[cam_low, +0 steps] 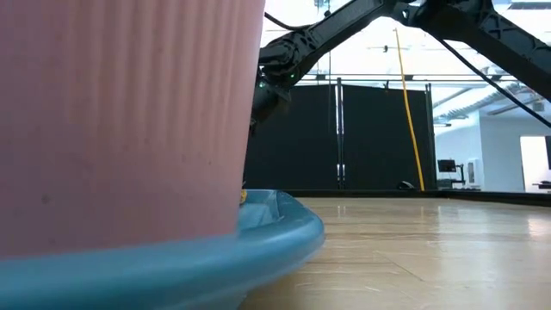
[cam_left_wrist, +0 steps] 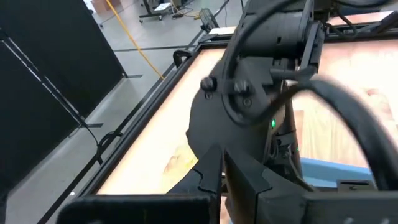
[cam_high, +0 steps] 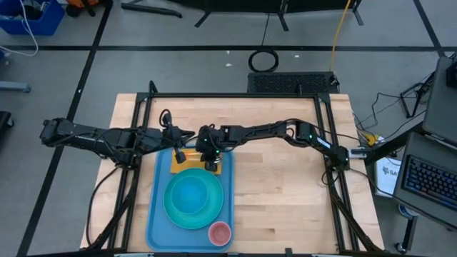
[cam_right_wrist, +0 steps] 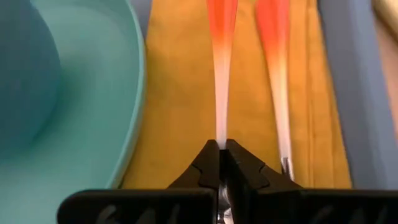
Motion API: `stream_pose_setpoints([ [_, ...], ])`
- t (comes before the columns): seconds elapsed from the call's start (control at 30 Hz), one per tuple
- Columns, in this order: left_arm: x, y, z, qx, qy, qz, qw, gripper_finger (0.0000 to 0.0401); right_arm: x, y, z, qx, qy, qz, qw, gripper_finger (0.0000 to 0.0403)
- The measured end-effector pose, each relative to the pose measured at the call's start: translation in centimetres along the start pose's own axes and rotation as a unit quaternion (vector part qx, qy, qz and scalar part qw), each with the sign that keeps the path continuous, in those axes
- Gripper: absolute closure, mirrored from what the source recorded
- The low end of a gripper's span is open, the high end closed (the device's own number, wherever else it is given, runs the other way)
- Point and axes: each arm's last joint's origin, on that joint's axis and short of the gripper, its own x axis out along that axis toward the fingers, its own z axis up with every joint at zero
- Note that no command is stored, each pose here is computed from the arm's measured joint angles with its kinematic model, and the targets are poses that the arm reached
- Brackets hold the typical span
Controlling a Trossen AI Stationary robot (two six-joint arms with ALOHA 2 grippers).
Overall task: Set up tray
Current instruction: Put the orange spoon to the bottom of the orange fork on the yellow napkin on the blue serving tray
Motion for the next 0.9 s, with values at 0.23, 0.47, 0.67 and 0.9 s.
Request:
stream_pose_setpoints([
  [0.23, 0.0, 0.0, -0.03, 0.0, 0.001, 0.0, 1.0, 0.038, 0.56, -0.08, -0.37, -0.008, 0.005, 0.001, 1.0, 0.0403],
  [0.47, 0.0, 0.0, -0.06, 0.001, 0.003, 0.0, 1.0, 0.038, 0.56, -0.1, -0.35, -0.009, 0.004, -0.001, 1.0, 0.0402],
  [0.67, 0.0, 0.01, -0.06, 0.001, 0.003, 0.0, 1.0, 0.038, 0.57, -0.22, -0.34, 0.005, 0.003, -0.028, 1.0, 0.0402],
  [0.9, 0.0, 0.01, -0.07, 0.001, 0.003, 0.0, 1.0, 0.038, 0.56, -0.29, -0.27, 0.007, -0.001, -0.033, 0.999, 0.0402],
])
